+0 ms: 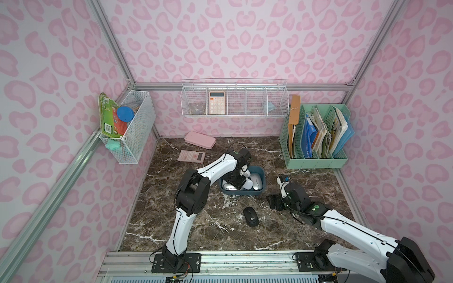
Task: Take out the mouse from the storage box
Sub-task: Pick up the mouse from the storage box.
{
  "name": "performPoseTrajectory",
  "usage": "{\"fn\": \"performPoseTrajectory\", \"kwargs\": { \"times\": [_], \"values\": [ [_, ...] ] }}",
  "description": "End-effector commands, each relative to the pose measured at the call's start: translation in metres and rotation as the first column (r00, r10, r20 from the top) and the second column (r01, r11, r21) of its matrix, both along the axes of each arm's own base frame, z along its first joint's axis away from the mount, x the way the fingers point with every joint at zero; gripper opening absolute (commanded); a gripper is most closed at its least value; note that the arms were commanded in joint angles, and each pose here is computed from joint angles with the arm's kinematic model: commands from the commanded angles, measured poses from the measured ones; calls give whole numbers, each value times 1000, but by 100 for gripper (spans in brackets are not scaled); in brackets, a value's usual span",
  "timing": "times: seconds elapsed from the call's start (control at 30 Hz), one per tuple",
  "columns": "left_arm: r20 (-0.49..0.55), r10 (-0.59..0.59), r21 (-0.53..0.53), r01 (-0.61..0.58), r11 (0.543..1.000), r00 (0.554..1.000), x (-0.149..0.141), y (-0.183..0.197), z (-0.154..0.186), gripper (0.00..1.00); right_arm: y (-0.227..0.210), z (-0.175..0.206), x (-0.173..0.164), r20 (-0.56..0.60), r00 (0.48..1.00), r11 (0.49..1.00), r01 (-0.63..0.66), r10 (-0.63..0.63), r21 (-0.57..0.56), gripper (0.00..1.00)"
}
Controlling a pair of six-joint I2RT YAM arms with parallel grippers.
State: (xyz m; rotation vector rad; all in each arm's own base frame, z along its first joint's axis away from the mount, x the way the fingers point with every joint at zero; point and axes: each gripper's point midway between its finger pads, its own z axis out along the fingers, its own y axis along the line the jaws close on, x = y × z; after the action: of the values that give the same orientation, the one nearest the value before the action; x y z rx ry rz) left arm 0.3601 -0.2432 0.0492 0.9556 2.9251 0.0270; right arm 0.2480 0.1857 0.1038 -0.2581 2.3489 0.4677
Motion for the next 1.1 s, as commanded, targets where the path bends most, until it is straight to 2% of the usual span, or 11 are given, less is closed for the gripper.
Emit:
{"fn": "performPoseTrajectory", "kwargs": {
  "times": [0.0,0.1,0.17,0.23,0.43,0.77,1.07],
  "values": [
    [-35,9,9,-9,1000,999,-10,5,5,72,2,8,6,28,1000,1000,6,-6,12,85],
    [-51,1,-12,-1,1000,999,-13,2,3,76,2,9,6,32,999,1000,5,-5,9,85],
    [-77,1,7,-1,1000,997,-16,4,-3,82,2,8,7,31,999,1000,7,-7,4,85],
    [-98,5,31,-2,1000,995,-17,8,-9,82,2,9,6,29,1000,1000,8,-8,5,85],
    [-116,8,26,-5,1000,993,-18,6,-17,64,1,8,8,34,999,1000,10,-10,-5,85],
    [-51,13,-8,-13,1000,999,-8,2,-3,40,0,6,9,35,999,1000,12,-12,-9,85],
    [29,34,-70,-32,997,999,-2,-4,20,32,1,4,10,30,999,1000,17,-16,-12,85]
  ]
}}
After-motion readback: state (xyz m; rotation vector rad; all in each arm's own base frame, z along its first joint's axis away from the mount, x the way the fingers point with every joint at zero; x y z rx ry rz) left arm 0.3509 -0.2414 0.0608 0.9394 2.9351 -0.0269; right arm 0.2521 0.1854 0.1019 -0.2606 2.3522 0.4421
